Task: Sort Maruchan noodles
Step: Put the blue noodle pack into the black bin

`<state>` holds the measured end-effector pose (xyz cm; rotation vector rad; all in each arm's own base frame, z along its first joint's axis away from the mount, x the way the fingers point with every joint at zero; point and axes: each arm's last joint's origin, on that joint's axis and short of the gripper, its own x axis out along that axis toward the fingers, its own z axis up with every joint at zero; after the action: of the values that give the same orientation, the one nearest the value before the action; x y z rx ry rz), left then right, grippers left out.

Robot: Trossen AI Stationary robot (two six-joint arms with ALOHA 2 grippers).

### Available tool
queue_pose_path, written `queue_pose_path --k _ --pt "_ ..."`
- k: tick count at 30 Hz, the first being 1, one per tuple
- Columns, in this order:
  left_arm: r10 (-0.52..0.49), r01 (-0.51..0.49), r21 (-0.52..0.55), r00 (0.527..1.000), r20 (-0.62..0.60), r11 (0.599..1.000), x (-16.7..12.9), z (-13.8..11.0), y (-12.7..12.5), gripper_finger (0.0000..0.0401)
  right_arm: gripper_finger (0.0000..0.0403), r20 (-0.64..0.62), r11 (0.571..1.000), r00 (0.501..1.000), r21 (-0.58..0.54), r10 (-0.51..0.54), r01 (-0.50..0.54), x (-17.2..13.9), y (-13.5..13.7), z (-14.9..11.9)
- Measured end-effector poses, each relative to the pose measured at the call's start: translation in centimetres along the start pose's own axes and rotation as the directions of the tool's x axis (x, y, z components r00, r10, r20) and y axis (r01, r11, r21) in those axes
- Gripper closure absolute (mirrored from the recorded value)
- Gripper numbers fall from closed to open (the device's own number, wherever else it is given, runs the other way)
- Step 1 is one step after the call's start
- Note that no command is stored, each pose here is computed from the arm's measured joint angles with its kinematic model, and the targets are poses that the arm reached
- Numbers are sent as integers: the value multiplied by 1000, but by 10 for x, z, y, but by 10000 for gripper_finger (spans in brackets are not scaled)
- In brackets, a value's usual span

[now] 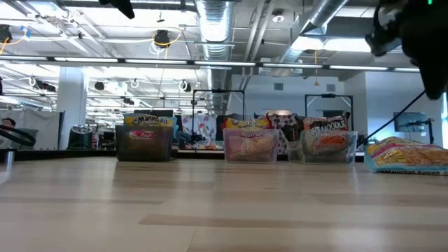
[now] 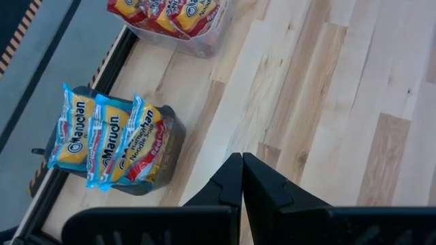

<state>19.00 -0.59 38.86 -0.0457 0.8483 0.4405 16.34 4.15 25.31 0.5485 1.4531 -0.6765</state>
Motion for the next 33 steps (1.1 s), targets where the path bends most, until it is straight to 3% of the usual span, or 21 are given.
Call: queue_pose_path --k 8,16,26,33 --pt "0 0 -18 1000 0 1000 0 0 0 401 211 8 998 999 48 -33 32 39 -15 1" --pt "-1 1 -56 1000 0 998 0 0 0 401 183 33 999 999 36 -8 7 58 -17 11" --pt "-3 3 -58 1000 0 998 0 0 0 401 170 -25 985 989 91 -145 146 87 -22 25" --pt "-25 25 -62 1000 -7 998 0 0 -1 401 173 -83 981 980 50 -183 187 104 -18 31"
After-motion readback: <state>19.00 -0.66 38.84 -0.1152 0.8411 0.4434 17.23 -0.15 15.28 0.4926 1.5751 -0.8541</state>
